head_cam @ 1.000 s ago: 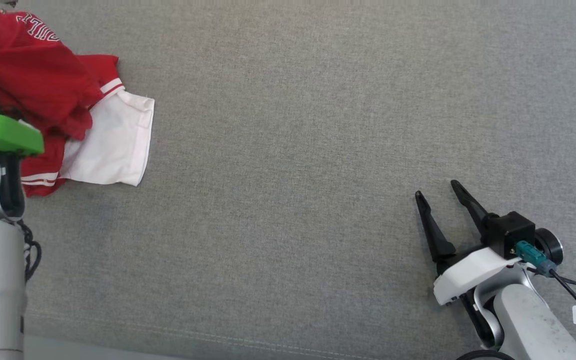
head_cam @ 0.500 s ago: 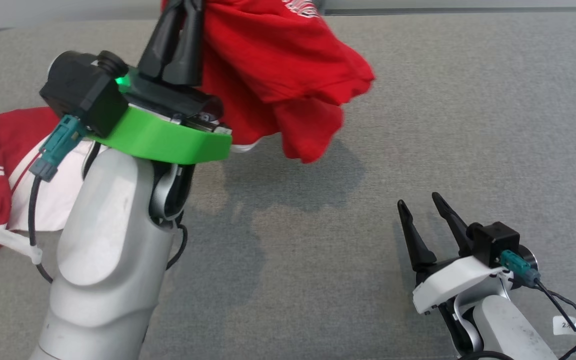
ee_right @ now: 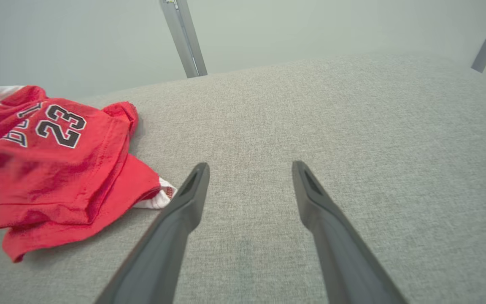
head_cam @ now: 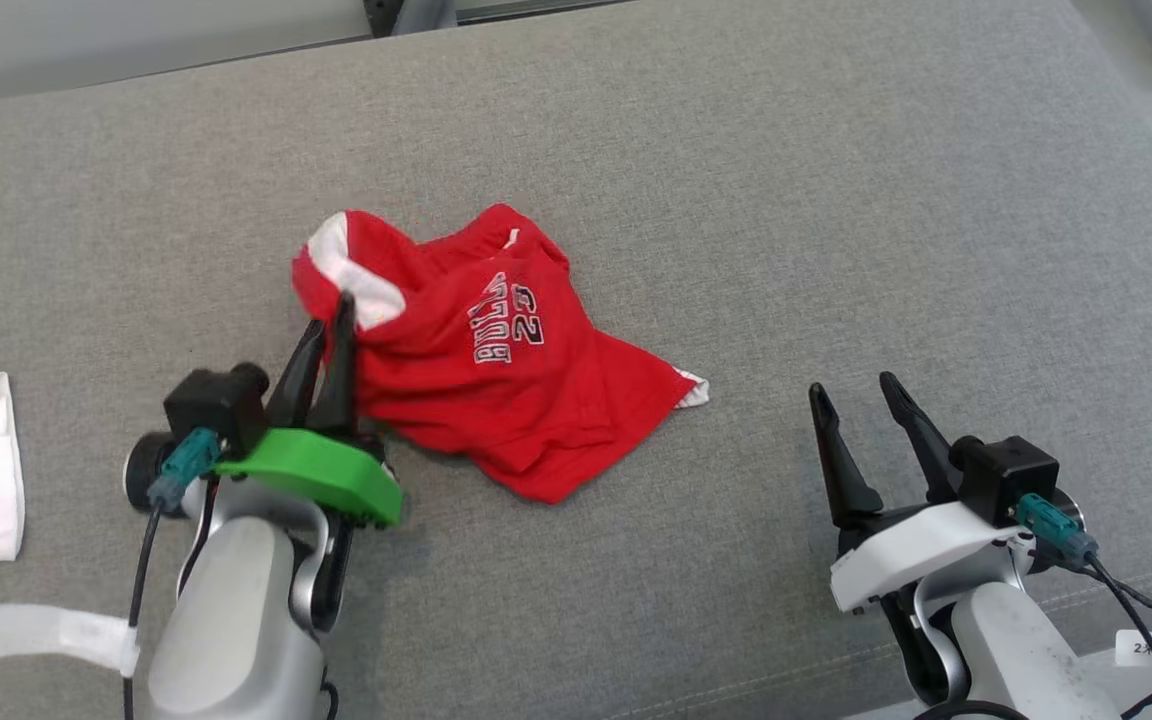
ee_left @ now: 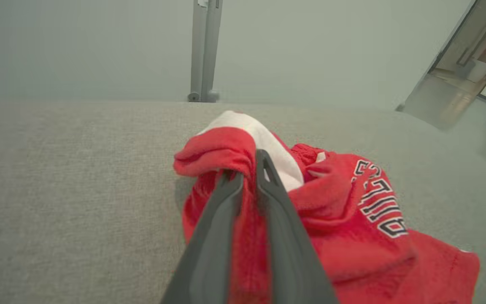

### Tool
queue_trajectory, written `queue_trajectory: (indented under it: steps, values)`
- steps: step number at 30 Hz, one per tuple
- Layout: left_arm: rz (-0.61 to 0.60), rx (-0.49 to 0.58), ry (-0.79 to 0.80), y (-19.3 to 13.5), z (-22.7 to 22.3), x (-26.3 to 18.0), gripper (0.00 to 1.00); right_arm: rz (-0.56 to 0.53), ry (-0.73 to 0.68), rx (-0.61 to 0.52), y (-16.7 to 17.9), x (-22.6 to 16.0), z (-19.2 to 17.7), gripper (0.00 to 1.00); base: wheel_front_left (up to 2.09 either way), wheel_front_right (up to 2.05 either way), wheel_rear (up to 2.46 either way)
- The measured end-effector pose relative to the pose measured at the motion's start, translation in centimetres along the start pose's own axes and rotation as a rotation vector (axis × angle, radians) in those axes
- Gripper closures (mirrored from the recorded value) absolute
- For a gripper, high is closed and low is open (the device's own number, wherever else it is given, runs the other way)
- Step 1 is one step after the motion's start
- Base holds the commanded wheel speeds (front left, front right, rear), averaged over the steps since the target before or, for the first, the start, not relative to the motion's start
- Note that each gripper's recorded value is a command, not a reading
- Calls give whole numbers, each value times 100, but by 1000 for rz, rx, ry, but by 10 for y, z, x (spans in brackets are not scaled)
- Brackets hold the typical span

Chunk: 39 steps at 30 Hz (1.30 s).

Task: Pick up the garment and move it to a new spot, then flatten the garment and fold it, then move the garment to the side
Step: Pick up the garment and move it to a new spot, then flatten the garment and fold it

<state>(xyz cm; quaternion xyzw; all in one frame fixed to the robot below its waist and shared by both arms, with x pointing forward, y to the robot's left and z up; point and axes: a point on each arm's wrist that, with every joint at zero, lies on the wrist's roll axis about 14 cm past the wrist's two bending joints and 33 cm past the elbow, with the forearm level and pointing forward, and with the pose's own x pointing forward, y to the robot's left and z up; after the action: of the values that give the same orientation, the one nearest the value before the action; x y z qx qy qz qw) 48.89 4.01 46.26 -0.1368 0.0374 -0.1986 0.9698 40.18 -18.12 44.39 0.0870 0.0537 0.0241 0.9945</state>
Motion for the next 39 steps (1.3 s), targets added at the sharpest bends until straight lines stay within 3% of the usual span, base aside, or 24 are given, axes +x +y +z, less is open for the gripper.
queue_trajectory:
  steps: [3, 8, 18, 27, 33, 39]
  values:
    - [61, -16, 91, 18, -33, -18, 0, -2, 7, 2, 0, 2, -3, 0, 0, 0, 0]
    - [155, -26, 108, 43, -41, -47, 0, 28, 1, 5, 10, 7, -1, 0, 0, 0, 0]
    - [262, 27, 4, 62, -3, -113, 0, 133, -32, 26, 49, -6, 10, 0, 0, 0, 0]
    - [328, 64, -13, 64, 2, -172, 0, 212, -39, 36, 78, -17, 13, 0, 0, 0, 0]
    - [344, 53, -21, 63, 3, -183, 0, 269, -12, 40, 97, -14, 5, 0, 0, 0, 0]
    - [348, 36, -31, 68, 7, -173, 0, 336, 45, 26, 116, 14, -9, 0, 0, 0, 0]
